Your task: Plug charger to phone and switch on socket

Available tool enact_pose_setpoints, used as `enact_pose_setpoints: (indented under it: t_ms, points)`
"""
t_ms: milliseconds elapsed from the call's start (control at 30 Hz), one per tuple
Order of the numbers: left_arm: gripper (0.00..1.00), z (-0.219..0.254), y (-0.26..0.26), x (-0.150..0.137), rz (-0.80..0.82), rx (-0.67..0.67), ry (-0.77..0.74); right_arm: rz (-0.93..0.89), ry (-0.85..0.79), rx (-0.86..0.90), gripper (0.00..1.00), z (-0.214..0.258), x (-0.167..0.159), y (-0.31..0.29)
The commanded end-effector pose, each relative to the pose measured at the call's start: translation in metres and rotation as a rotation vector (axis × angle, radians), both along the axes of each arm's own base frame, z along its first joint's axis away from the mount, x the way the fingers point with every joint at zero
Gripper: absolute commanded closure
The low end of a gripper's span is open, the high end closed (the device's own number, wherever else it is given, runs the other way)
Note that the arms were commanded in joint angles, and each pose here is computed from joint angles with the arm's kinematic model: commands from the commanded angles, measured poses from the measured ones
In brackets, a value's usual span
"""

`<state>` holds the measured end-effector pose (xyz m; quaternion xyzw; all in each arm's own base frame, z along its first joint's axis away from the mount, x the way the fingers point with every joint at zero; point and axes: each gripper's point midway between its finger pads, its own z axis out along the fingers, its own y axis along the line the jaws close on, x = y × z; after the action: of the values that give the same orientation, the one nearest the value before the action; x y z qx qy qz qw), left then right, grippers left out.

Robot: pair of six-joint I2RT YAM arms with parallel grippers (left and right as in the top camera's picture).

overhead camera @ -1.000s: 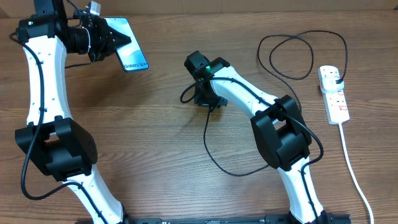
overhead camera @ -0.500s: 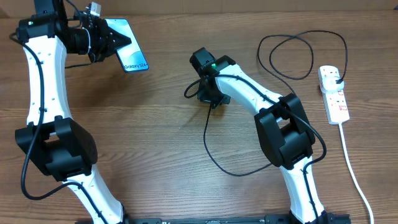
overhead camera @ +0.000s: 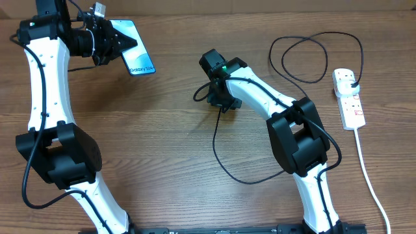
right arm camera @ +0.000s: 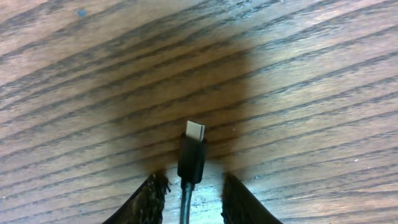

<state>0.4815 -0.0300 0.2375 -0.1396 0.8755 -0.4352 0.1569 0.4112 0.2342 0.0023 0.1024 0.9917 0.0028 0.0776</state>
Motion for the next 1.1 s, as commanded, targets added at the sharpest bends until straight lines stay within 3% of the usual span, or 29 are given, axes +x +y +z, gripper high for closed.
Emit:
enact_pose_setpoints:
  t_ms: [0,267,400,600,767,900,1067]
  points:
    - [0.96,0.02,-0.007,-0.004,-0.03,-0.008,-0.062,-0.01,0.03,-0.033,0.73,-0.02,-0.005,-0.01]
    - [0.96,0.02,-0.007,-0.004,-0.031,-0.012,-0.061,-0.009,0.033,-0.024,0.85,-0.021,-0.006,-0.009]
    - [0.96,0.027,-0.011,-0.004,-0.059,-0.042,-0.096,0.0,0.044,-0.01,0.96,-0.021,-0.007,-0.006]
    - [0.96,0.051,-0.016,-0.006,-0.156,-0.133,-0.254,0.084,0.054,0.054,0.96,-0.016,-0.005,0.001]
    - [0.96,0.073,-0.012,-0.012,-0.226,-0.214,-0.396,0.199,0.054,0.255,0.96,0.023,-0.003,0.017]
    - [0.96,0.086,-0.01,-0.017,-0.252,-0.272,-0.459,0.373,-0.007,0.481,0.96,0.085,-0.006,0.035]
    - [0.96,0.105,-0.016,-0.025,-0.309,-0.359,-0.548,0.678,-0.074,0.804,0.96,0.165,-0.041,0.063]
